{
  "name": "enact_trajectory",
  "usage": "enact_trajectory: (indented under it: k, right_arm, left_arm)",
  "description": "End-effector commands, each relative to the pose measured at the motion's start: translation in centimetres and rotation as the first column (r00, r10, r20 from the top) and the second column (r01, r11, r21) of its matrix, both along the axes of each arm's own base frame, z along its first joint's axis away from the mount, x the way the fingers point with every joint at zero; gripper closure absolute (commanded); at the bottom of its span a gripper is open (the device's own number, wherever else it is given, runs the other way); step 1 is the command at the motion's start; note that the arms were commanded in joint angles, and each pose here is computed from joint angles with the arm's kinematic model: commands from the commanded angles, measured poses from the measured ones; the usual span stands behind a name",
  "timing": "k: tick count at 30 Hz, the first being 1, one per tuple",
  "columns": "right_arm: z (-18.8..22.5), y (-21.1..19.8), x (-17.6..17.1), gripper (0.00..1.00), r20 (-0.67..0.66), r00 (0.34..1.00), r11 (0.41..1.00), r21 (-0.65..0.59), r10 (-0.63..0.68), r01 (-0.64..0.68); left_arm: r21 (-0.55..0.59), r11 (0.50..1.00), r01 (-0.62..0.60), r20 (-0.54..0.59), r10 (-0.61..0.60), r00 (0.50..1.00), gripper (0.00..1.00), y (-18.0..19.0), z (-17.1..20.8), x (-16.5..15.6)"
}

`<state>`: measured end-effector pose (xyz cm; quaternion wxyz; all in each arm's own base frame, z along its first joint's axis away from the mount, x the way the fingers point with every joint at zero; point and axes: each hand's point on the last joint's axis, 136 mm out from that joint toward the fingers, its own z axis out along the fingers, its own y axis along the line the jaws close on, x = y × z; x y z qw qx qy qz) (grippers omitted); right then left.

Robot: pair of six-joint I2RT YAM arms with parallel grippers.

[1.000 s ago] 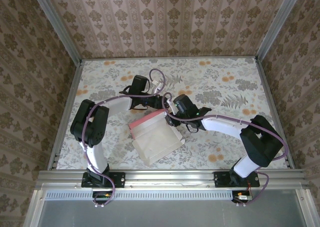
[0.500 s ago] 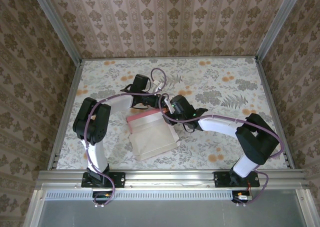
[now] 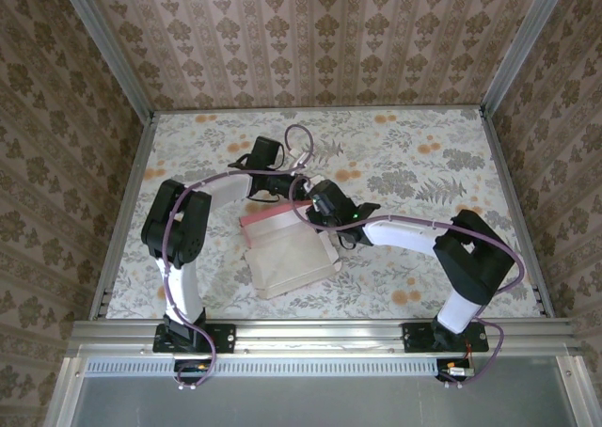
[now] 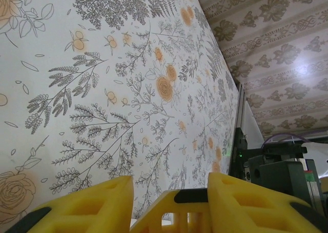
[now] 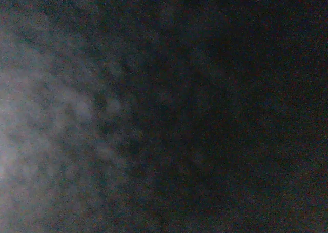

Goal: Fold the paper box

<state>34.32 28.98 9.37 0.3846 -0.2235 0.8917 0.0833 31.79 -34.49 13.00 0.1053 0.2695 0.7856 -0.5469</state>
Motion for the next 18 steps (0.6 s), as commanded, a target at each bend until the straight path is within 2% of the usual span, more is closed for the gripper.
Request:
enact_trajectory:
  k: [1, 14, 18]
  right_arm:
    - [-0.8, -0.5, 0.5, 0.85, 0.005, 0.998, 0.996, -0.062, -0.056, 0.057]
    - [-0.8, -2.2, 1.5, 0.9, 0.064, 0.982, 0.968, -0.171, -0.175, 0.184]
    - [-0.7, -1.5, 1.4, 0.88, 0.054, 0.987, 0.975, -0.157, -0.149, 0.156]
  left_arm:
    - [-0.073, 0.992, 0.106, 0.027, -0.104, 0.994, 0.58, -1.4, 2.2, -1.8]
    - [-0.062, 0.992, 0.106, -0.007, -0.107, 0.994, 0.57, -1.5, 1.9, -2.3]
    - [-0.05, 0.993, 0.105, 0.003, -0.105, 0.995, 0.57, -1.4, 2.0, -2.2]
